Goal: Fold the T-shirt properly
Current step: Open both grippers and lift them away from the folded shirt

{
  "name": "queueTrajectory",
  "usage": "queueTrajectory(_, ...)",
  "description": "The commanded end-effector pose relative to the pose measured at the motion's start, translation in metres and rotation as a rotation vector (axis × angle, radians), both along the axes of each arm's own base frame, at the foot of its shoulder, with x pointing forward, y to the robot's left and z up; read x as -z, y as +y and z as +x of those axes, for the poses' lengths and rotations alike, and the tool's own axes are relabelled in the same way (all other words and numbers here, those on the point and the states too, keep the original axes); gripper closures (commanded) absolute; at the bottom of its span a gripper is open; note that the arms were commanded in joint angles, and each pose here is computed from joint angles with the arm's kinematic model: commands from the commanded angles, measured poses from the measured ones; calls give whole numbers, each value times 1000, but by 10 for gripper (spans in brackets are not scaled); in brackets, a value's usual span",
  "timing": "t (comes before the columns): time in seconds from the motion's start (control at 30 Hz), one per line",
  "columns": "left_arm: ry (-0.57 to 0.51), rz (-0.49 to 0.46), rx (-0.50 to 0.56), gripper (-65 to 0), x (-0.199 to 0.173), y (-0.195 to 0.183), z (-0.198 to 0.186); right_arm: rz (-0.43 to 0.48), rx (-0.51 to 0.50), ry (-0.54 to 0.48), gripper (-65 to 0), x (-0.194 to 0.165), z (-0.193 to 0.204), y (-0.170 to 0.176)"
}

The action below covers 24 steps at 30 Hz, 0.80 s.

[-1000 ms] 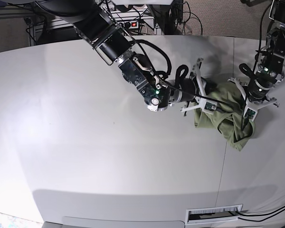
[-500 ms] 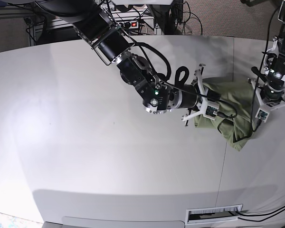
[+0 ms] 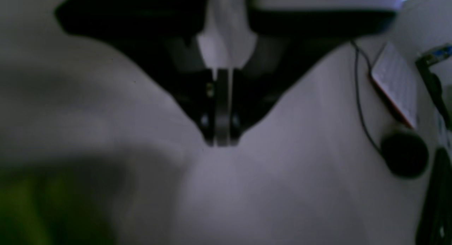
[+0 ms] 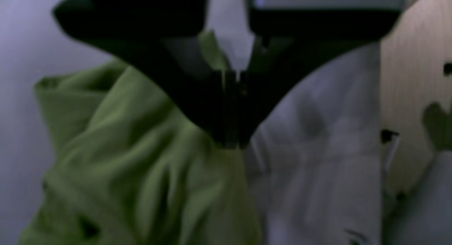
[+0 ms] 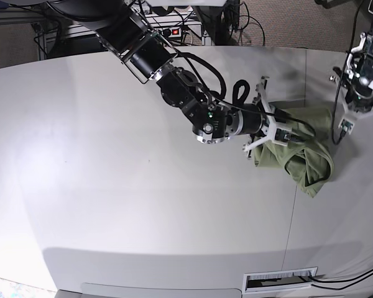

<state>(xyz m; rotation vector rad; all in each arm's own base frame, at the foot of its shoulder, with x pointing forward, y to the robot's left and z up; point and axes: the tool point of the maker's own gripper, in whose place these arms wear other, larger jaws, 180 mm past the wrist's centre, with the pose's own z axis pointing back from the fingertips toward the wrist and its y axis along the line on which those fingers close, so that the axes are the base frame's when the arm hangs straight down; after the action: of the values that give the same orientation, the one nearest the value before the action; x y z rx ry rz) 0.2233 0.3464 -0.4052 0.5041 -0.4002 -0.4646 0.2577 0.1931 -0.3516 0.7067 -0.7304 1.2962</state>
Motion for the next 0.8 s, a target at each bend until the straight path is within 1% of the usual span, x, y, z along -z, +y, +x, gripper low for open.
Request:
queueTrajectory(0.0, -36, 45, -4, 0, -12, 11, 5, 45, 7, -27, 0, -19, 10, 6)
queueTrajectory(0.1, -15, 66, -8, 0, -6, 14, -9, 5, 53, -19, 0, -17, 22, -7)
queueTrajectory(0.17, -12, 57, -1, 0, -3, 12, -15, -3, 94, -28, 0, -22, 34, -18)
queueTrajectory(0.27, -58, 39, -10, 0, -6, 8, -14, -24, 164, -53, 0, -35, 51, -38)
queueTrajectory(0.4, -101, -78, -5, 0, -15, -21, -4, -61, 284, -112, 0, -47, 71, -73)
queueTrajectory(0.5, -142, -173, 1, 0, -28, -44, 4, -83, 339, -92, 0, -35, 72, -99)
queueTrajectory(0.67, -226, -260, 0, 0, -61, -61, 8, -142, 365, -92, 0, -17, 58, -134)
queueTrajectory(0.77, -244, -289, -12, 0, -77, -61, -2, -160, 366, -102, 0, -14, 48, -145)
